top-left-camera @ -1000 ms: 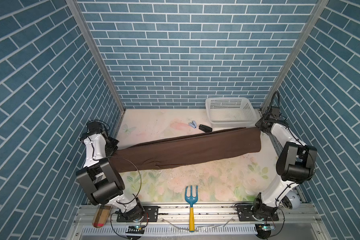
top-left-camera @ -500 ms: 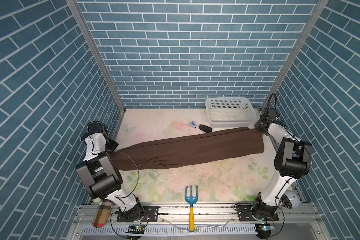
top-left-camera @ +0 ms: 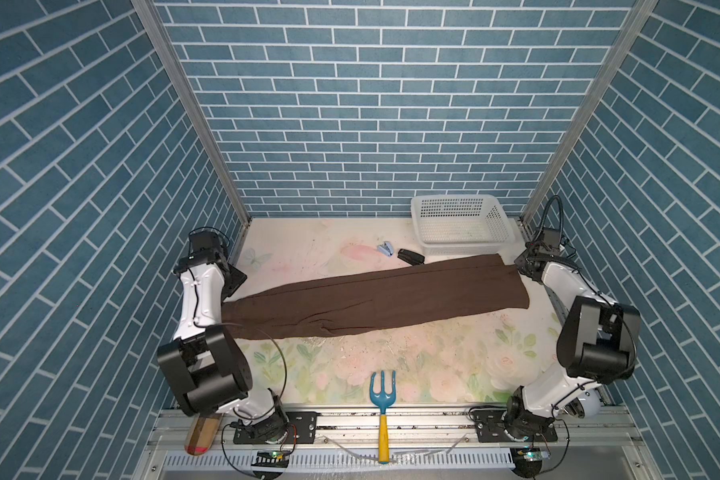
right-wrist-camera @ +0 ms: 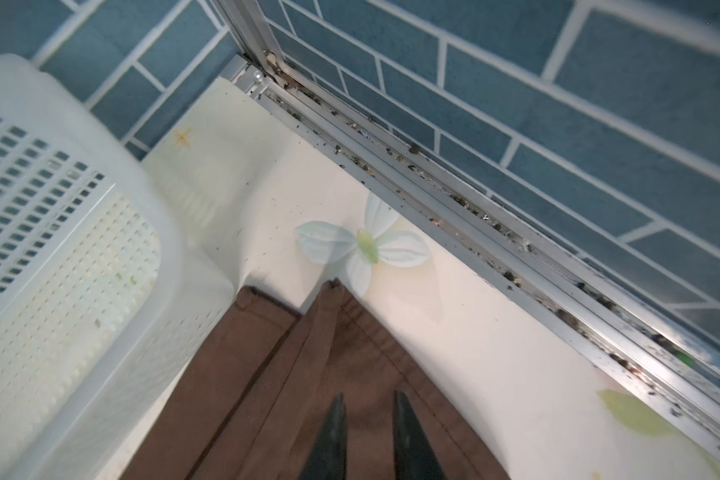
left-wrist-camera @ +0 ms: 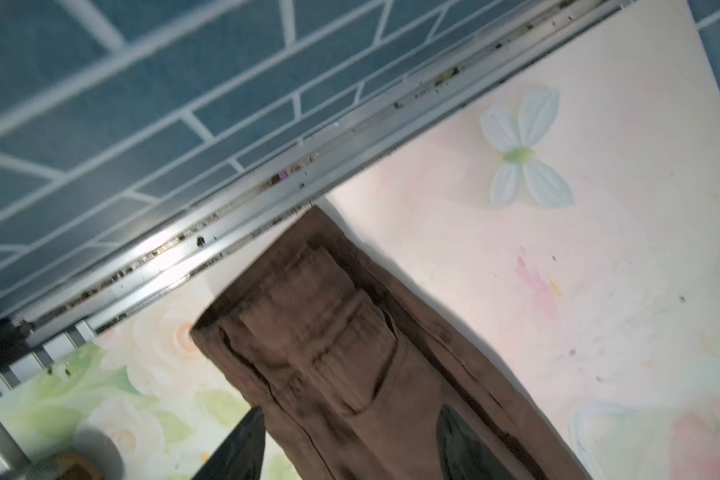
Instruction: Fold and stack the trousers
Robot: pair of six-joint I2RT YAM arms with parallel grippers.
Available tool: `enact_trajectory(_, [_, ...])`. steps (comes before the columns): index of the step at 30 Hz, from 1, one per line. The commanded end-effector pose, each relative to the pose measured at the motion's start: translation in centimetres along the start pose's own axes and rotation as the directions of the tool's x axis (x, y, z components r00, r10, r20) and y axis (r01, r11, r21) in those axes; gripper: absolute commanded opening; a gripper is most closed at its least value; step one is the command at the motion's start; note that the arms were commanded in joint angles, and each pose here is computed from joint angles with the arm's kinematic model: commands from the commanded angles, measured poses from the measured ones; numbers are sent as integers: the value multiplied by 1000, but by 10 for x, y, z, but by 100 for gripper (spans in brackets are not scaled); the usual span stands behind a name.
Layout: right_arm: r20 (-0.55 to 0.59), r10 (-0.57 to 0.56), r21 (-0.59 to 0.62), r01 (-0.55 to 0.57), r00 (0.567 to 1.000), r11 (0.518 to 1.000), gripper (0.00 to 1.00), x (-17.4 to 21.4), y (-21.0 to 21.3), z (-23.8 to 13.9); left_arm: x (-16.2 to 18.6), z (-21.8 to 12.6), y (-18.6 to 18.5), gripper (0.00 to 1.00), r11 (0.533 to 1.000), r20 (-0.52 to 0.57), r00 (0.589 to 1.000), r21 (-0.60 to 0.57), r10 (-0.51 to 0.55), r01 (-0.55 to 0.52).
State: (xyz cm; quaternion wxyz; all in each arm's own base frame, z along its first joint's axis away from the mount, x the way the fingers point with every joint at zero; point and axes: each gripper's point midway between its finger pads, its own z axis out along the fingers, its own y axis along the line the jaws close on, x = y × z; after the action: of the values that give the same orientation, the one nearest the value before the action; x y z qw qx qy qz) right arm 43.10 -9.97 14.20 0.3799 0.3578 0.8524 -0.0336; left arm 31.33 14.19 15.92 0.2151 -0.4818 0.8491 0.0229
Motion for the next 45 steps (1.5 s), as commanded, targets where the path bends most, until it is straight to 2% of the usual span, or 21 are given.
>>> enact_trajectory(1, [-44, -52, -40, 50, 998, 998, 0, 33, 9, -14, 50, 12, 10, 56, 997, -87, 994, -40, 63, -67])
enact_trajectory(3, [-79, -96, -65, 91, 992, 994, 0, 55, 19, -20, 72, 21, 12, 48, 996, -120, 990, -41, 74, -79])
enact_trajectory(6, [-119, -162, -106, 150, 979, 983, 0, 87, 34, -26, 97, 38, 16, 46, 995, -166, 983, -51, 79, -88])
enact_trajectory(11, [-204, -220, -158, 190, 954, 969, 0, 137, 45, -22, 111, 58, 19, 61, 991, -206, 974, -74, 92, -110])
enact_trajectory(18, [-286, -239, -146, 204, 928, 968, 0, 179, 31, -14, 107, 65, 12, 57, 992, -202, 975, -64, 91, -106])
enact_trajectory(22, [-324, -256, -116, 231, 911, 966, 0, 192, 17, -11, 101, 64, 7, 64, 992, -197, 976, -62, 92, -106])
enact_trajectory(28, [-378, -227, -48, 226, 898, 973, 0, 213, -16, -18, 93, 64, -6, 67, 991, -204, 973, -51, 108, -120])
enact_trajectory(34, [-460, -103, 40, 137, 882, 990, 0, 227, -65, -36, 98, 68, -18, 75, 985, -225, 962, -42, 155, -168])
enact_trajectory(37, [-476, -65, 63, 108, 877, 992, 0, 233, -83, -43, 104, 76, -22, 74, 979, -255, 950, -52, 179, -198])
enact_trajectory(39, [-480, -63, 75, 112, 875, 991, 0, 232, -89, -47, 107, 82, -26, 66, 975, -269, 944, -55, 193, -215])
enact_trajectory(43, [-451, -86, 64, 129, 888, 990, 0, 220, -89, -53, 98, 89, -41, 14, 969, -271, 938, -62, 216, -241])
enact_trajectory(45, [-435, -89, 58, 127, 896, 990, 0, 212, -86, -54, 86, 88, -49, 4, 966, -254, 940, -70, 226, -251])
